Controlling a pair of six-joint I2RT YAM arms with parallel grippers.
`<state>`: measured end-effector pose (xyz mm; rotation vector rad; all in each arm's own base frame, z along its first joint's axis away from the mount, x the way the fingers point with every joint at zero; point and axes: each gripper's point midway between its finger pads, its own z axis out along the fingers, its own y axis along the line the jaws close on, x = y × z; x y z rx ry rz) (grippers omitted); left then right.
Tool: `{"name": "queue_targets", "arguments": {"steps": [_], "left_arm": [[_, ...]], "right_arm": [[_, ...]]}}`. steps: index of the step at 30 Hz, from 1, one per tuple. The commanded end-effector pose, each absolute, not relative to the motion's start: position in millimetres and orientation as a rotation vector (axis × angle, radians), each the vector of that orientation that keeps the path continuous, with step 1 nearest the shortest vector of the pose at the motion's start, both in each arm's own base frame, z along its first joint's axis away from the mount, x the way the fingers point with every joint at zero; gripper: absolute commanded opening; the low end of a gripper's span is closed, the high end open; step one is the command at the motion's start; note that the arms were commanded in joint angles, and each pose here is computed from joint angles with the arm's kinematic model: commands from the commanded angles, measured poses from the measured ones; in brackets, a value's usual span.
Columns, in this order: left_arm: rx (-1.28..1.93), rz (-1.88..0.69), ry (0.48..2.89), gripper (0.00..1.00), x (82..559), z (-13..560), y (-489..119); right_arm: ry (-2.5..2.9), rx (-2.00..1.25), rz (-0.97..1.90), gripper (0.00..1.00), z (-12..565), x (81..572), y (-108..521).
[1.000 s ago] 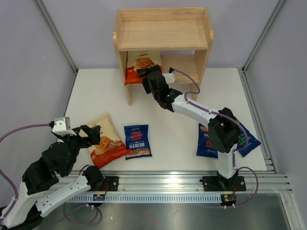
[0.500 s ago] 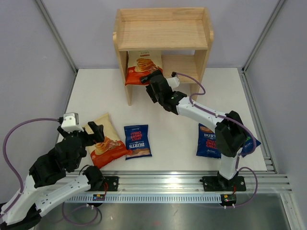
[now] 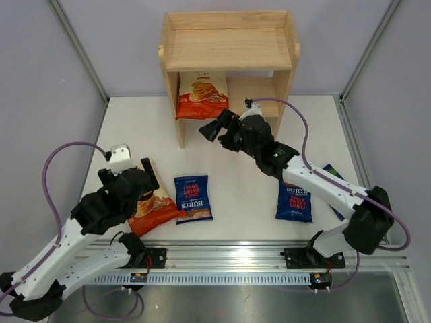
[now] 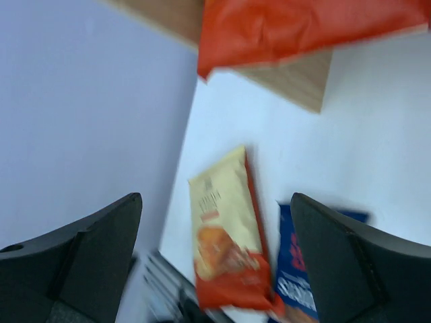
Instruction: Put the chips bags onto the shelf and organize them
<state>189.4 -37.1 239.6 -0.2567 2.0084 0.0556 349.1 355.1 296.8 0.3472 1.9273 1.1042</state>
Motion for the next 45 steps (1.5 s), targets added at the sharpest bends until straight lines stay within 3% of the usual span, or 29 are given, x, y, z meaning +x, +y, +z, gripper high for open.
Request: {"name": "queue_targets", "arguments": {"steps": [1, 2, 8, 15, 30, 32, 33, 34, 36, 39, 40, 42, 43, 45], "left_arm": [[-0.452, 0.073, 2.022, 0.99, 207, 229, -27], [-0.41, -0.035, 2.096, 0.99, 218, 218, -45], [-0.851, -0.11, 2.138, 0.99, 239, 151, 18], [-1.129, 0.003, 2.029, 0.99, 232, 98, 88], [-1.186, -0.308, 2.054, 0.98, 235, 36, 66], [-1.221, -0.298, 2.078, 0.92, 232, 30, 67], [-1.233, -0.287, 2.08, 0.76, 231, 29, 68], [-1.246, -0.278, 2.071, 0.66, 232, 29, 70], [-1.249, -0.283, 2.071, 0.5, 232, 29, 69], [-1.245, -0.294, 2.041, 0.37, 233, 37, 69], [-1.242, -0.317, 2.027, 0.26, 235, 41, 67], [-1.228, -0.336, 1.99, 0.15, 239, 53, 66], [-1.221, -0.354, 1.954, 0.0, 241, 64, 65], [-1.194, -0.381, 1.899, 0.0, 247, 82, 65]], "right_arm": [[2.014, -0.157, 1.075, 0.99, 274, 286, 342], [2.103, -0.234, 1.007, 0.99, 239, 269, 328], [2.065, -0.241, 1.011, 1.0, 222, 208, 265], [1.872, -0.477, 1.156, 1.0, 246, 168, 262], [1.762, -0.728, 1.235, 0.99, 257, 145, 273], [1.749, -0.727, 1.242, 1.0, 261, 141, 270], [1.747, -0.723, 1.241, 0.99, 261, 140, 269], [1.74, -0.714, 1.248, 0.99, 263, 139, 268], [1.715, -0.694, 1.252, 0.99, 268, 137, 264], [1.716, -0.639, 1.248, 1.0, 267, 140, 260], [1.735, -0.617, 1.251, 0.99, 262, 141, 261], [1.77, -0.556, 1.233, 1.0, 256, 150, 262], [1.81, -0.508, 1.25, 1.0, 249, 154, 265], [1.813, -0.446, 1.294, 1.0, 247, 160, 271]]}}
